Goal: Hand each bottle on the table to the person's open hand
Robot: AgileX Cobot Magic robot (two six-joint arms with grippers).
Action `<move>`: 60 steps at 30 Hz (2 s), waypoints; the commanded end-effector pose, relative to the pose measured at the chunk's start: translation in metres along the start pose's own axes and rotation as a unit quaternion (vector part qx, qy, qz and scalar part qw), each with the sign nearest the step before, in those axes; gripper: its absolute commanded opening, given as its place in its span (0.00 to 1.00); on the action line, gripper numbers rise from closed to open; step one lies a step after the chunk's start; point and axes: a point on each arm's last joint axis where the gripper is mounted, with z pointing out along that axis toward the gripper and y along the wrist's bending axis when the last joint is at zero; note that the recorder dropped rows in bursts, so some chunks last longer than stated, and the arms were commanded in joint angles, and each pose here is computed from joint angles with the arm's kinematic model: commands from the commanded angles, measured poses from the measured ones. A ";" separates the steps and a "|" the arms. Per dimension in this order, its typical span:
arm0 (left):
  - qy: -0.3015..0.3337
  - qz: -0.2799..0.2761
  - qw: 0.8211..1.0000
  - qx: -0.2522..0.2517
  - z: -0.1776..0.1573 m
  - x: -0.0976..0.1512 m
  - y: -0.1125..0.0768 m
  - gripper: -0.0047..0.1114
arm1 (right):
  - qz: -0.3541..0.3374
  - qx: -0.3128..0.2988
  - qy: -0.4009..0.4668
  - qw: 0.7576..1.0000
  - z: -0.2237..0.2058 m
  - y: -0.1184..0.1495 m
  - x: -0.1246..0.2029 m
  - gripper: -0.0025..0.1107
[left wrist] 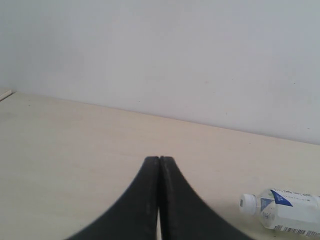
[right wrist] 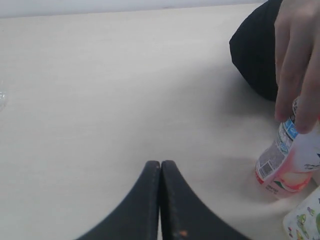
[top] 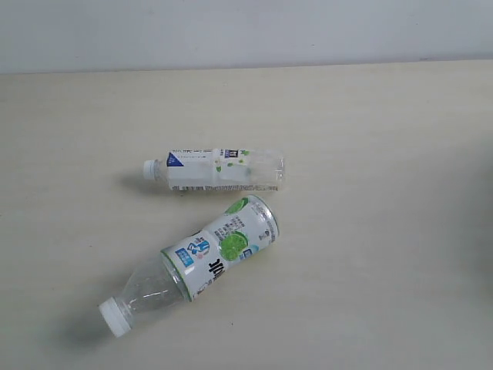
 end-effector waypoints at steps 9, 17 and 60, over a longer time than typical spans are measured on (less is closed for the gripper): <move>-0.003 -0.003 1.000 -0.001 0.000 0.000 0.000 0.04 | 0.001 -0.010 -0.046 0.999 0.000 0.002 -0.007 0.02; -0.003 -0.003 1.000 -0.001 0.000 0.000 0.000 0.04 | 0.040 -0.074 -0.151 0.985 -0.005 0.012 -0.027 0.02; -0.003 -0.003 1.000 -0.001 0.000 0.000 0.000 0.04 | -0.049 -0.066 -0.251 0.964 0.057 0.025 -0.006 0.02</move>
